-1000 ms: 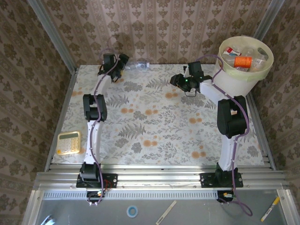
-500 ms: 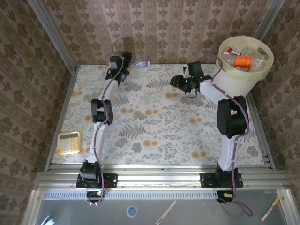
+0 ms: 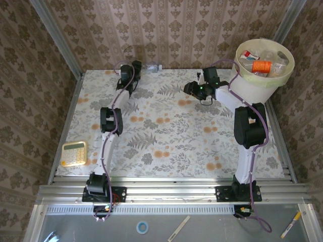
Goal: Throw the plastic bottles in the bin
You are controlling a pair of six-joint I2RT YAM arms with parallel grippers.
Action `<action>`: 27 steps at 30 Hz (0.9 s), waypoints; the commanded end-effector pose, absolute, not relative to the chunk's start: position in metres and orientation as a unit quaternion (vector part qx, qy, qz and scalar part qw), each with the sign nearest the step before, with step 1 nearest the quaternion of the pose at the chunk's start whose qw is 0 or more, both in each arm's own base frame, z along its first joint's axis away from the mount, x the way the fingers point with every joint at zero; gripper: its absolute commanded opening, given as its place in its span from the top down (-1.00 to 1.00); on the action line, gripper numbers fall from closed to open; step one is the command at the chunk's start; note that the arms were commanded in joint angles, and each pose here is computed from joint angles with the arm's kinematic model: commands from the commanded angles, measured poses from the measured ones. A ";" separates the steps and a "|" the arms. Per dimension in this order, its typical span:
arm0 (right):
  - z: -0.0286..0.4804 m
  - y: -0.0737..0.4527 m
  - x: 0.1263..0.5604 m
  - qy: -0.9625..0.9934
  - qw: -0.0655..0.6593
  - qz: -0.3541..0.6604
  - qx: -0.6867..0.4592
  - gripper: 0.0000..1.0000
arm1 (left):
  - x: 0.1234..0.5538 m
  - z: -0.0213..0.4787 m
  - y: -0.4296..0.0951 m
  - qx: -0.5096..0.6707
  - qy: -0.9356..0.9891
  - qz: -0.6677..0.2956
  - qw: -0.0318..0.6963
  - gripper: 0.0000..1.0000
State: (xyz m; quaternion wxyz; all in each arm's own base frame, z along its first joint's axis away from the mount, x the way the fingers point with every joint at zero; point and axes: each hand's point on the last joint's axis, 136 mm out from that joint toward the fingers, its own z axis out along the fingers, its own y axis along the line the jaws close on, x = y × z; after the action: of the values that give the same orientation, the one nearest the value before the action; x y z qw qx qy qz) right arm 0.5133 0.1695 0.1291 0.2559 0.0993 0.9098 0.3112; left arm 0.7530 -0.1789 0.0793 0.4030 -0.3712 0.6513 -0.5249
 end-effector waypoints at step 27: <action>0.116 0.160 0.487 0.912 0.248 0.306 0.115 0.03 | 0.699 0.104 -0.158 -0.311 0.685 -0.512 0.414 1.00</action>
State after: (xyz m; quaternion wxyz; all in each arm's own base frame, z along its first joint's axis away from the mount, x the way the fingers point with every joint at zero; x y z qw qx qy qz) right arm 0.4840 0.1630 0.0931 0.2193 0.1145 0.9211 0.3008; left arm 0.7057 -0.1644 0.0690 0.3859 -0.3464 0.6901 -0.5049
